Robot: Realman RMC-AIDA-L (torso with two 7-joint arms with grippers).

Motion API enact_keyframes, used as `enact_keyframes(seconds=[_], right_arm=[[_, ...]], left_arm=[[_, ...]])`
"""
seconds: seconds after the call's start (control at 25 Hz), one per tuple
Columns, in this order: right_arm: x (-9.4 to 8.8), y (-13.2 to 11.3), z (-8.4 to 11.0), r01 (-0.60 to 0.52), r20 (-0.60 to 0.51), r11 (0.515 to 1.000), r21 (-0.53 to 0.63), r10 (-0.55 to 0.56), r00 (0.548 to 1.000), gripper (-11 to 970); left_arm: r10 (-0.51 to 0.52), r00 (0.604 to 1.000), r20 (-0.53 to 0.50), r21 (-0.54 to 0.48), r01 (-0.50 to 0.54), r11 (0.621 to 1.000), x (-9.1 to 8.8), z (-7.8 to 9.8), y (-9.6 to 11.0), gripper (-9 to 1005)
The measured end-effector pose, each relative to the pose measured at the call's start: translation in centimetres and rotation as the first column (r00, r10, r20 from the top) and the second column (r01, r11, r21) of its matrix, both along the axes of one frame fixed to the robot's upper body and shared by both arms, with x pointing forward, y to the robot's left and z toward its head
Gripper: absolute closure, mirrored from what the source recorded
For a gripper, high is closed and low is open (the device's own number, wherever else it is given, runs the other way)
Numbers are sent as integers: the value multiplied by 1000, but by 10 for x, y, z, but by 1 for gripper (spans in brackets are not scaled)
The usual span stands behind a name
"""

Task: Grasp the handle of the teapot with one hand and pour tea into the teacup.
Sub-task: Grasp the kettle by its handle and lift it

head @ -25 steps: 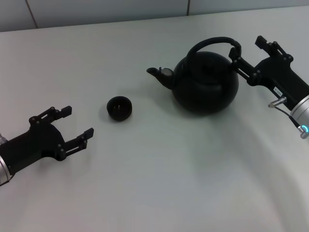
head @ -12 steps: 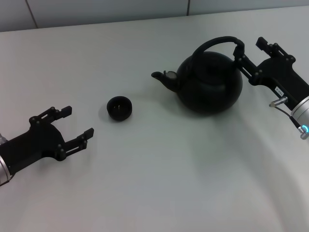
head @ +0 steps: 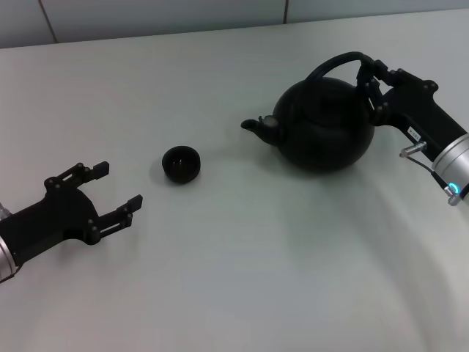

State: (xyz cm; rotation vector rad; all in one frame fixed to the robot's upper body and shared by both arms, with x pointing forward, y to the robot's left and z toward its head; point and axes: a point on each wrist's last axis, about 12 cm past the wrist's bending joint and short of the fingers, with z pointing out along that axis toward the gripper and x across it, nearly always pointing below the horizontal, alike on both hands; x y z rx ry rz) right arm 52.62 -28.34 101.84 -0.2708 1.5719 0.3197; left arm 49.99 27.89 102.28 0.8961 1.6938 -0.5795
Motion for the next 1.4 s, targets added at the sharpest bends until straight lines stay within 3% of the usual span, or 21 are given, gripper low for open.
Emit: enact_keyframes(seconds=[0.16,0.4,0.96,1.4], right_arm=[[2,3,1,-6,-1,1000,-3,6,1000,762],[3,3,1,-6,3,1000,0,6,1000,859],[13,10,12,-21,57,1000,21,20,998,859],[29,24,29,-80,169,993,-92,94,981,861]], left_arm=[[0,1000,0,1,0,1000,0,0,0,194],[0,1000,0,1,0,1000,0,0,0,194],[0,1000,2,3,0,1000,0,0,0,194],[-5,1000,2,2,5,1000,1,0,-1,194]])
